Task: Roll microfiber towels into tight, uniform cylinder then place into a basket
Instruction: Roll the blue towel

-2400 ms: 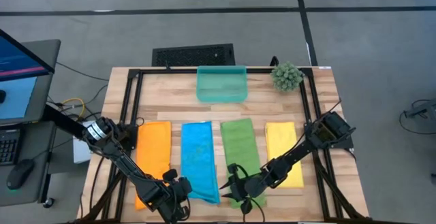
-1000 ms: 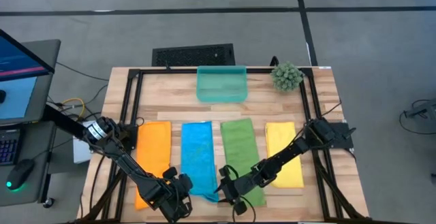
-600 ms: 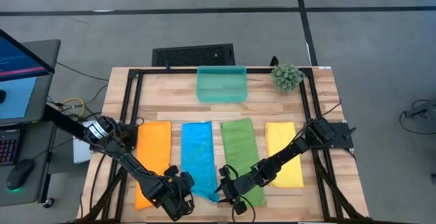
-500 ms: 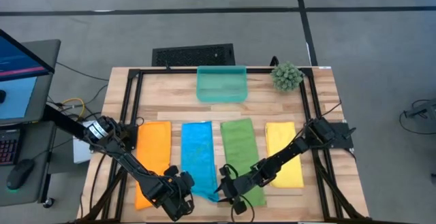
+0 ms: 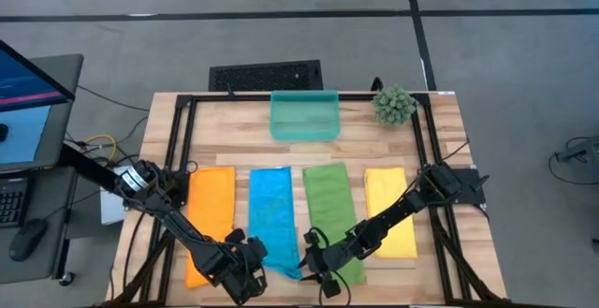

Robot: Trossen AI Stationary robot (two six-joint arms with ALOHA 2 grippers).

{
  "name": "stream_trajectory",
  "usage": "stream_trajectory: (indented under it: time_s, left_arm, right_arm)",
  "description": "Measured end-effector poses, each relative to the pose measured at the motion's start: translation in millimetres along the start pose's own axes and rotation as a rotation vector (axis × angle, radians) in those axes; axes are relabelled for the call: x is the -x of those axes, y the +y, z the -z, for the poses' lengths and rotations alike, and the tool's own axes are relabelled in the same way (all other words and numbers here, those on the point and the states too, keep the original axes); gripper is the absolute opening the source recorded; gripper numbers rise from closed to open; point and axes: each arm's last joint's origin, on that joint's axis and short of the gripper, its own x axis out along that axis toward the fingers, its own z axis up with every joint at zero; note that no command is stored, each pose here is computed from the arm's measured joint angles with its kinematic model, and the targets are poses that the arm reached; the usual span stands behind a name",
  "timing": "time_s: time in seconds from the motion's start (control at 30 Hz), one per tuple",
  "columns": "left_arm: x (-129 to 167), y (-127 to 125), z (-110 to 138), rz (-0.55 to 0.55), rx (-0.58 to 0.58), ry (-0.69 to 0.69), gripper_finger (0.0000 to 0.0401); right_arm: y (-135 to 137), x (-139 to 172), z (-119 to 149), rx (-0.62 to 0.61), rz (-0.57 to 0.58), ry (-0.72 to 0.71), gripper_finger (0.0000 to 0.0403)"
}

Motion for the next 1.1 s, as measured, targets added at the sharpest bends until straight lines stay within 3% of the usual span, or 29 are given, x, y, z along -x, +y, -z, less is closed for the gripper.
stream_trajectory:
  time_s: [0.47, 0.77, 1.0, 1.1]
  left_arm:
    - [2.9, -2.3, 4.7, 0.003, -0.04, -0.041, 0.0]
    - [8.0, -4.9, 13.6, 0.006, -0.014, -0.092, 0.0]
    - [9.2, -5.4, 15.6, 0.005, -0.013, -0.107, 0.0]
    - [9.9, -5.7, 16.9, 0.007, -0.018, -0.107, 0.0]
  right_arm:
    - [8.5, 0.8, -0.8, -0.017, 0.028, -0.032, 0.0184]
    - [-1.7, -1.1, -13.7, 0.013, 0.052, -0.08, 0.0175]
    - [1.6, -5.1, -38.0, 0.026, 0.059, -0.036, 0.0178]
    - [2.1, -5.1, -34.3, 0.032, 0.065, 0.016, 0.0177]
